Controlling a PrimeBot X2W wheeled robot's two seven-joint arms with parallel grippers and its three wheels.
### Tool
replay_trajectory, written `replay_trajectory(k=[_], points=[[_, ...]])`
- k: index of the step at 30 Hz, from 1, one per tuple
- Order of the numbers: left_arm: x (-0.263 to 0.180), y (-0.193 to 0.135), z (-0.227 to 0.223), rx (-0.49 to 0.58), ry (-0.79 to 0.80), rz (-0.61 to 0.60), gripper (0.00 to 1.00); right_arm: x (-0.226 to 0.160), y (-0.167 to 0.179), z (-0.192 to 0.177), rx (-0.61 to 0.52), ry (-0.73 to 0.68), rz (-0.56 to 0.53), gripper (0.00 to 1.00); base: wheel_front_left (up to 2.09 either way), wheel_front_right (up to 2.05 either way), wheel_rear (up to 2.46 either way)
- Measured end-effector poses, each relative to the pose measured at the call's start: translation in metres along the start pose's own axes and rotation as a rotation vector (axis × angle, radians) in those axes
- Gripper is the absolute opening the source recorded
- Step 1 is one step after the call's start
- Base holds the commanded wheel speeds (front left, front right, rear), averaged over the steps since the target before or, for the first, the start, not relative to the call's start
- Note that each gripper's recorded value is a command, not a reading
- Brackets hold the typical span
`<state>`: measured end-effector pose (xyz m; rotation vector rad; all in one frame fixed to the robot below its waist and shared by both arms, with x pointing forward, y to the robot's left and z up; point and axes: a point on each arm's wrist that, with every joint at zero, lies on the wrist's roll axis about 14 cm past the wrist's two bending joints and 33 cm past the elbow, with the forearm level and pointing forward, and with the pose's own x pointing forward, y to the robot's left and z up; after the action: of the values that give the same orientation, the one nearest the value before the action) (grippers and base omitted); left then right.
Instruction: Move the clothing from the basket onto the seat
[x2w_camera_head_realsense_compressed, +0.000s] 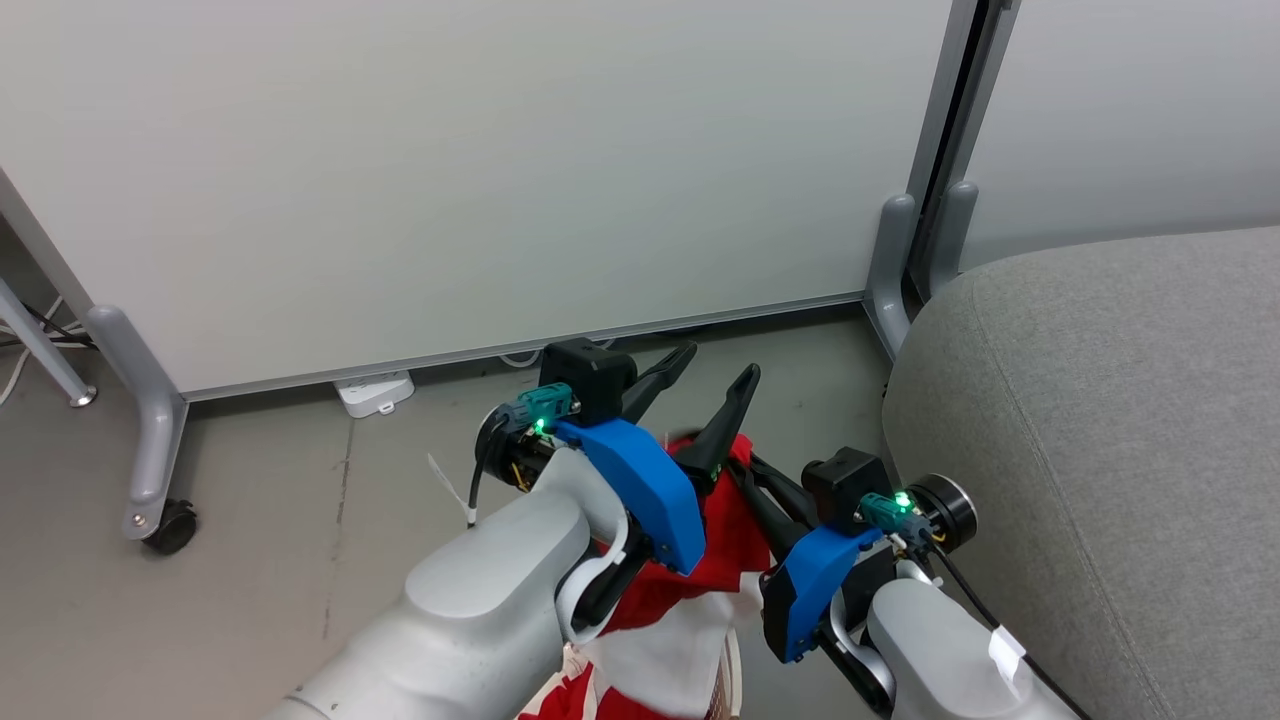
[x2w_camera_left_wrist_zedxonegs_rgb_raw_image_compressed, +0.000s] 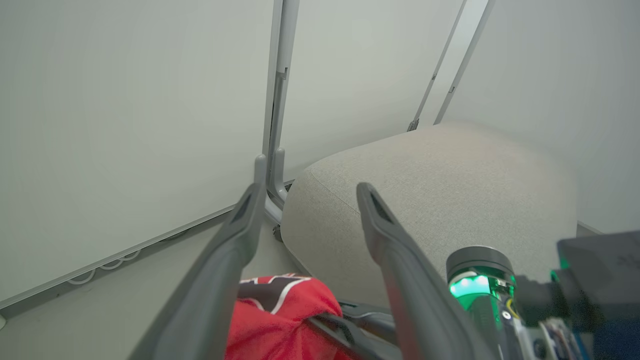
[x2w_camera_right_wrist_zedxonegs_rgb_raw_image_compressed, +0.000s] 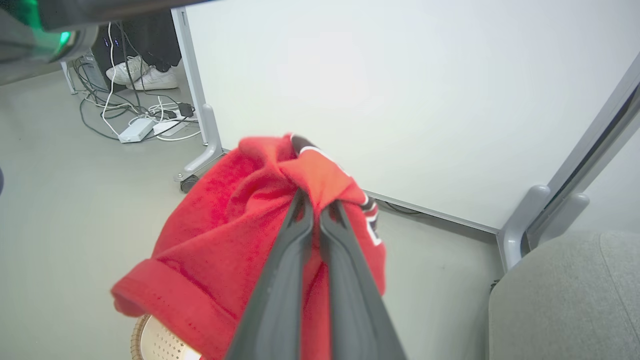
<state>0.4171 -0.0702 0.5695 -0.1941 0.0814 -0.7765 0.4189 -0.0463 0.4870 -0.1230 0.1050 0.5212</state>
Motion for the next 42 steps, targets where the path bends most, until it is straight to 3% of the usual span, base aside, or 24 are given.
replay_trajectory(k=[5,27,42], points=[[-0.008,0.01,0.011,0.013,-0.063,0.013,1.0,0.001,-0.003,0.002,-0.004,-0.007,-0.008,0.0,0.0,0.0,0.0],[-0.106,0.063,-0.049,0.042,-0.102,0.244,1.0,0.007,-0.016,0.014,-0.005,-0.056,-0.045,0.0,0.0,0.0,0.0],[-0.121,0.073,-0.058,0.041,-0.104,0.304,1.0,0.008,-0.018,0.013,0.0,-0.059,-0.053,0.0,0.0,0.0,0.0]])
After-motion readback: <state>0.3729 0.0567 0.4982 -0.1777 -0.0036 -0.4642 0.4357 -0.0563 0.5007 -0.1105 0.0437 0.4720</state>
